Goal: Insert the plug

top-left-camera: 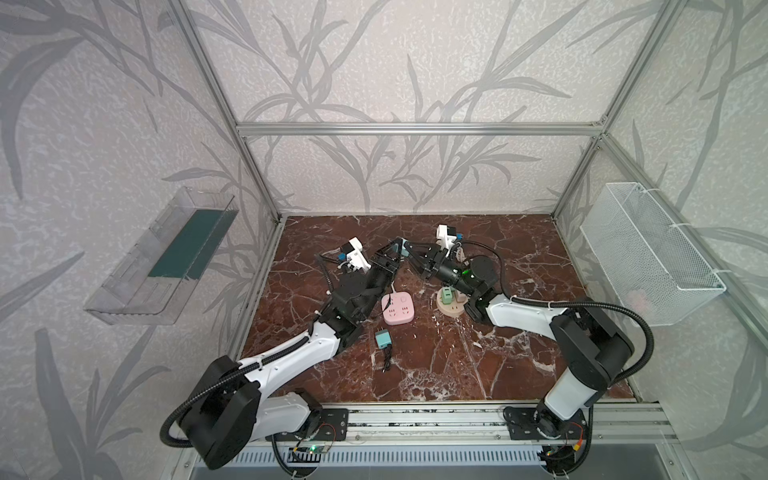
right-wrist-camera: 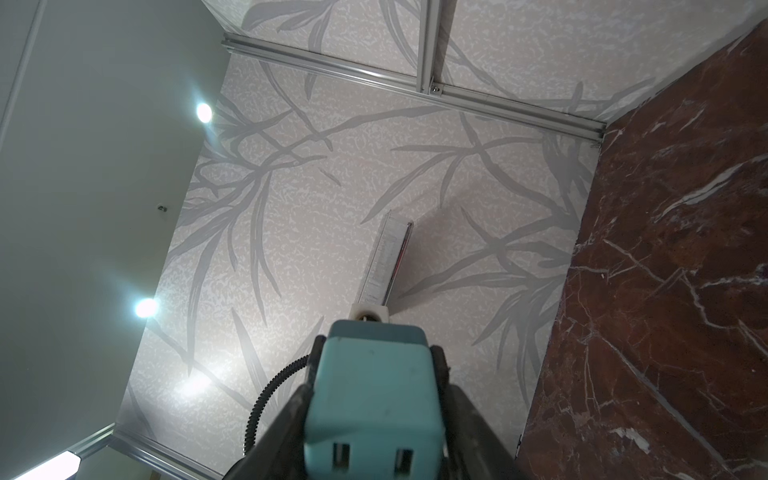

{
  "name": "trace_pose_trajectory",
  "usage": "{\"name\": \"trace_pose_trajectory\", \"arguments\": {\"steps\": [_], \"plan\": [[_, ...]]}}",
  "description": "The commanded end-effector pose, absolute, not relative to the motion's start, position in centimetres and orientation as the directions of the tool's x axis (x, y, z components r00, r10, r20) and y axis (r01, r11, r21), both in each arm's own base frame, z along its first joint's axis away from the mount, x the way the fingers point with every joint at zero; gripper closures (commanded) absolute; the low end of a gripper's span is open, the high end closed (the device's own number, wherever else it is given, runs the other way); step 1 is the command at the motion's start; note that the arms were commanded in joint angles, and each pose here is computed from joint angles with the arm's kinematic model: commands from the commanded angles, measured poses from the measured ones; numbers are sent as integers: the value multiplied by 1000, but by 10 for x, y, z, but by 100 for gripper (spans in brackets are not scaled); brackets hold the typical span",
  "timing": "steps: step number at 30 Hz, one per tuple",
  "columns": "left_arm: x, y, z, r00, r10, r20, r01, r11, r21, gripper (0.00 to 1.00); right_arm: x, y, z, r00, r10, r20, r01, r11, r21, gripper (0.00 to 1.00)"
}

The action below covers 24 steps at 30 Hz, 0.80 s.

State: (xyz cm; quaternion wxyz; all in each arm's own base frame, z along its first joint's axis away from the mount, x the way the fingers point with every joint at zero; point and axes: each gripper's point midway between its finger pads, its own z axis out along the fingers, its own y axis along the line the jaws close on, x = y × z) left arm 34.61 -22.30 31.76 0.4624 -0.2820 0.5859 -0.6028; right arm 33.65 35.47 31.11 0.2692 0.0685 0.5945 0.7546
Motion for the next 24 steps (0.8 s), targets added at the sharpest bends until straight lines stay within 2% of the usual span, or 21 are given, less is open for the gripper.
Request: {"name": "trace_pose_trajectory", "arguments": {"steps": [1,8,10,13,19,20,21,22,23,24], "plan": [[345,-224,334,-417,-891,-180,273,66,-960,100,333,357,332,-842,483,-240,-372,-197,907,50],[348,-230,331,-437,-884,-165,275,44,-961,100,337,361,323,-851,474,-228,-353,-193,916,52],[348,-230,330,-439,-884,-161,273,39,-961,100,336,362,323,-853,469,-228,-352,-195,916,58],[348,-231,329,-444,-882,-159,271,37,-962,100,336,362,321,-855,467,-224,-347,-195,917,62],[348,-233,325,-453,-875,-169,266,48,-963,100,340,363,317,-859,463,-218,-334,-185,924,100],[347,-233,325,-453,-873,-182,268,61,-961,100,340,363,314,-860,461,-218,-330,-176,928,100],[346,-232,324,-453,-869,-198,267,79,-960,96,341,363,313,-862,457,-219,-325,-167,931,100],[345,-228,322,-447,-868,-217,257,108,-960,73,341,363,309,-866,450,-217,-314,-153,937,100],[344,-221,319,-432,-867,-247,239,154,-959,45,342,363,305,-871,440,-219,-306,-136,942,100],[343,-213,316,-416,-864,-284,219,208,-953,22,342,364,301,-876,429,-221,-296,-115,948,100]]}}
